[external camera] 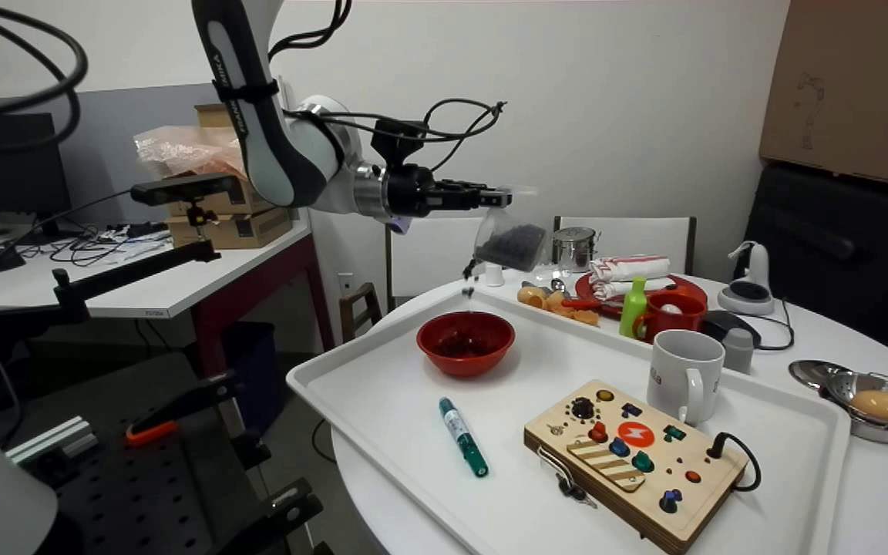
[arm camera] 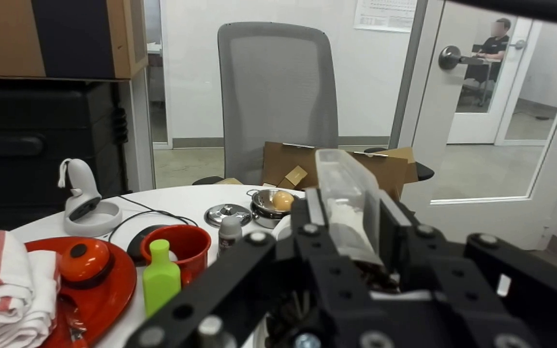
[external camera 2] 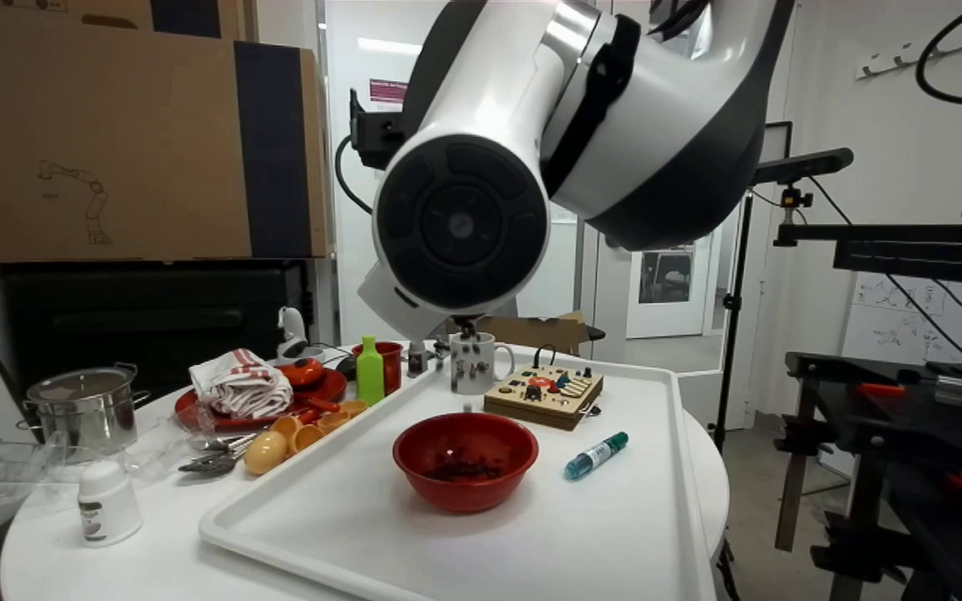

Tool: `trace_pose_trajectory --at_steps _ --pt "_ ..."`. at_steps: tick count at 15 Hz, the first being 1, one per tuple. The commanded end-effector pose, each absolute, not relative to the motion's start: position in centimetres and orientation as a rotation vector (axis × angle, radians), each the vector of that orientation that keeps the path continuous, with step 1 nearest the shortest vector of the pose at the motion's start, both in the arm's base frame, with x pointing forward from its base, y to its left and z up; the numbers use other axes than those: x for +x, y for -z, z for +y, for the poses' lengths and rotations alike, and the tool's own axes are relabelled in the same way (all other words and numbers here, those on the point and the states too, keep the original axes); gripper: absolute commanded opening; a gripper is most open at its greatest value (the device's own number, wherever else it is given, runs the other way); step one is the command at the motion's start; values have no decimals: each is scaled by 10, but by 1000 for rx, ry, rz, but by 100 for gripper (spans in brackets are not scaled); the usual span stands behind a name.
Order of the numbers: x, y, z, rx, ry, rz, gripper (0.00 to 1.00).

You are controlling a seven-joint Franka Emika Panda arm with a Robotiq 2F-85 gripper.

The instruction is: Pour the contents inside the clear jar into the red bowl

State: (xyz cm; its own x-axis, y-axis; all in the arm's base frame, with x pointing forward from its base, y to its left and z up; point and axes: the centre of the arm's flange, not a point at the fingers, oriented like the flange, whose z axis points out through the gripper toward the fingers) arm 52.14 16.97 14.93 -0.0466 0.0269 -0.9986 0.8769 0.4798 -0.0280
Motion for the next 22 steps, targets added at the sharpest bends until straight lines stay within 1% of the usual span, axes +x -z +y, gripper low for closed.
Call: trace_pose_trajectory --at_steps 1,22 --pt "514 -147 171 813 843 1431 16" --pt "516 -147 161 804 874 1385 16"
